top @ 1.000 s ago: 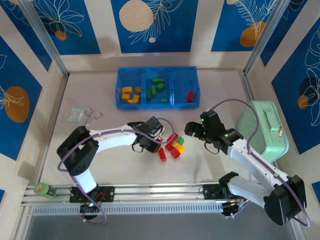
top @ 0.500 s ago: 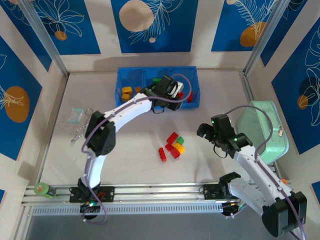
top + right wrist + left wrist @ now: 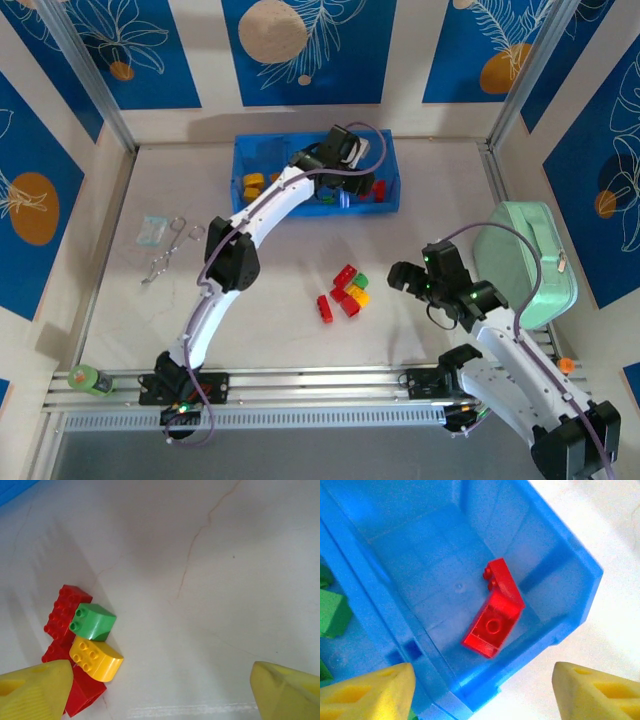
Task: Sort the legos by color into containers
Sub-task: Place the lego in the container, then pick up the lego from the bottom-center of the table.
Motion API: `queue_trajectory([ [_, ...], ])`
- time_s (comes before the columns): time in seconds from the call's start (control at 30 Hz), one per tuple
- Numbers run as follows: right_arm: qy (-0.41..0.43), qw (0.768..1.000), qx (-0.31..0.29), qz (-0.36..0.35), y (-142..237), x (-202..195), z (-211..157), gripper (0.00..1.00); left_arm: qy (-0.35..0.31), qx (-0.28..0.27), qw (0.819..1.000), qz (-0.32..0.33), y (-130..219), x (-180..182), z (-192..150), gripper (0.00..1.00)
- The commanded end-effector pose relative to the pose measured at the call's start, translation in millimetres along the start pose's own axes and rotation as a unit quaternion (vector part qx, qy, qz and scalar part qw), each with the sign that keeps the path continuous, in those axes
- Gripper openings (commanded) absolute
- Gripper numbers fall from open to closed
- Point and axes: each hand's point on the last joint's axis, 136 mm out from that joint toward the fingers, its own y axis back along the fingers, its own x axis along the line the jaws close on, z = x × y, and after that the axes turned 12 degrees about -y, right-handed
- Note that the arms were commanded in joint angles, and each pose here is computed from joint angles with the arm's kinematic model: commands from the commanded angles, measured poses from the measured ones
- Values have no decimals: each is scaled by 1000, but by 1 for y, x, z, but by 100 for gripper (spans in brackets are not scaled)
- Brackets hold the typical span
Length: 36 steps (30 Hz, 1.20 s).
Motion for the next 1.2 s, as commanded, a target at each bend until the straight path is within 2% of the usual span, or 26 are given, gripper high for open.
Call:
queue_trajectory([
  [0.0,37,999,-4,26,9,20,4,92,-8,-11,1000,-1,41,0,17,73],
  [0.13,96,994,7,61,10,47,-3,92,-19,-41,999,-8,92,-16,26,73],
  [0.27,180,977,49,99,9,86,-25,90,-4,-71,997,-21,137,-27,9,73],
  [0.4,252,956,115,94,-1,113,-57,81,31,-69,997,-3,167,-21,-48,73],
  [0.57,282,941,180,48,-21,127,-95,70,98,-38,994,29,195,-6,-135,73],
  [0.77,299,926,230,-8,-51,131,-134,67,170,-2,983,71,216,7,-229,73],
  [0.97,300,917,256,-66,-81,126,-159,53,193,17,977,86,230,9,-272,73],
  [1.17,310,918,224,-109,-90,138,-148,25,192,21,977,93,235,10,-283,72],
])
